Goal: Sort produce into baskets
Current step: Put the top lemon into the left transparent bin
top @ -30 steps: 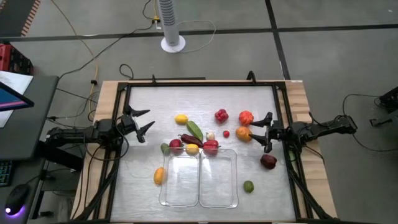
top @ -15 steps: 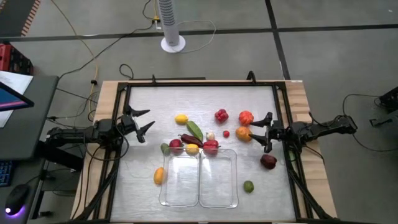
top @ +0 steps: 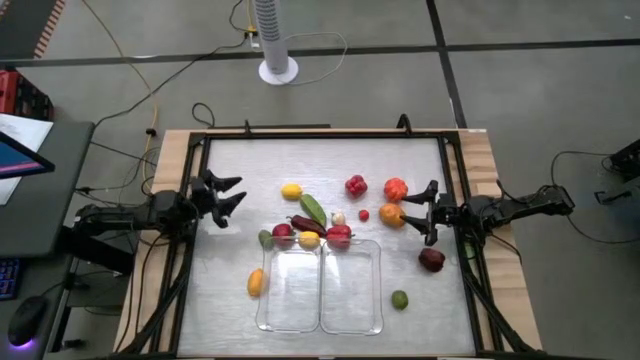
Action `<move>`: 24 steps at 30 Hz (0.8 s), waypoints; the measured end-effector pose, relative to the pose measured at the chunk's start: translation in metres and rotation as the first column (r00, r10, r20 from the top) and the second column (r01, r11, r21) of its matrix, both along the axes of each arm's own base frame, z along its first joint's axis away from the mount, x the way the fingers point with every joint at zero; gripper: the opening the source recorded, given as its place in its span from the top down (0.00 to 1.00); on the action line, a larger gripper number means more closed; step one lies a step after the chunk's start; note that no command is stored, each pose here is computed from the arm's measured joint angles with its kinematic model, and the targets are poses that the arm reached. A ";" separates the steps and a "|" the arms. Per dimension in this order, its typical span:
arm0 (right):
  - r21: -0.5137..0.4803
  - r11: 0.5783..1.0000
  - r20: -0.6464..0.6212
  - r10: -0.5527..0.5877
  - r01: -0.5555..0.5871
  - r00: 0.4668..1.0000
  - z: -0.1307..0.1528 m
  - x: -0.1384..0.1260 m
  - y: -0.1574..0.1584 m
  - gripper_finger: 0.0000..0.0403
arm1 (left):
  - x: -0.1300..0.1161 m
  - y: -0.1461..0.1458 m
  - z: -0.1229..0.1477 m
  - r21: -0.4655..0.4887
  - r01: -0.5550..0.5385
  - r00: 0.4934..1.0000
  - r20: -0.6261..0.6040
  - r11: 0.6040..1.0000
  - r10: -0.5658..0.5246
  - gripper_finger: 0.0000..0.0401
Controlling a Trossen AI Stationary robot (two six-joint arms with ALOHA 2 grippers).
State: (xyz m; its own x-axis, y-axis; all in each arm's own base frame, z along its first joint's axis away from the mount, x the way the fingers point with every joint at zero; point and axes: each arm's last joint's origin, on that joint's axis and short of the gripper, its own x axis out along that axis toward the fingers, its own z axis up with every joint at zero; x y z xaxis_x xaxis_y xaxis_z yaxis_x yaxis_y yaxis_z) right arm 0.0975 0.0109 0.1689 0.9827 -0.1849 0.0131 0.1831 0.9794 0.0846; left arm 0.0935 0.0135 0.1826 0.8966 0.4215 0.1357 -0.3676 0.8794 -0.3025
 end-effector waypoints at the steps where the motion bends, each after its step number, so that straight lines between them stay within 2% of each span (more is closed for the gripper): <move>1: 0.000 1.000 0.000 0.000 0.000 1.000 0.000 0.000 0.000 0.26 | 0.000 0.000 0.001 -0.016 -0.004 1.000 0.014 1.000 0.004 0.34; 4: 0.000 1.000 0.000 0.000 0.000 1.000 0.000 0.000 0.000 0.26 | 0.000 0.001 0.001 -0.067 -0.007 0.999 0.040 0.998 0.010 0.34; 15: 0.000 1.000 0.000 0.000 0.000 1.000 0.000 0.000 0.000 0.26 | -0.001 0.002 0.001 -0.125 -0.040 0.997 0.063 0.991 0.048 0.34; 18: 0.000 1.000 0.000 0.000 0.000 1.000 0.000 0.000 0.000 0.26 | -0.001 0.002 0.001 -0.118 -0.040 0.997 0.060 0.992 0.047 0.34; 20: 0.000 1.000 0.000 0.000 0.000 1.000 0.000 0.000 0.000 0.26 | -0.001 0.002 0.001 -0.080 -0.051 0.997 0.047 0.995 0.055 0.34; 24: 0.000 1.000 0.000 0.000 0.000 1.000 0.000 0.000 0.000 0.26 | -0.003 0.004 0.004 -0.048 -0.156 0.986 0.053 0.987 0.158 0.34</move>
State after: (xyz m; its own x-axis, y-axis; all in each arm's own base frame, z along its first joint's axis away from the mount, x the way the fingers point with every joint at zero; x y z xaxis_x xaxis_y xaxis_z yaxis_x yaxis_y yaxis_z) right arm 0.0975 0.0109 0.1690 0.9827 -0.1848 0.0131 0.1830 0.9794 0.0848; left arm 0.0905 0.0176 0.1866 0.8101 0.5632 0.1628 -0.4814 0.7975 -0.3635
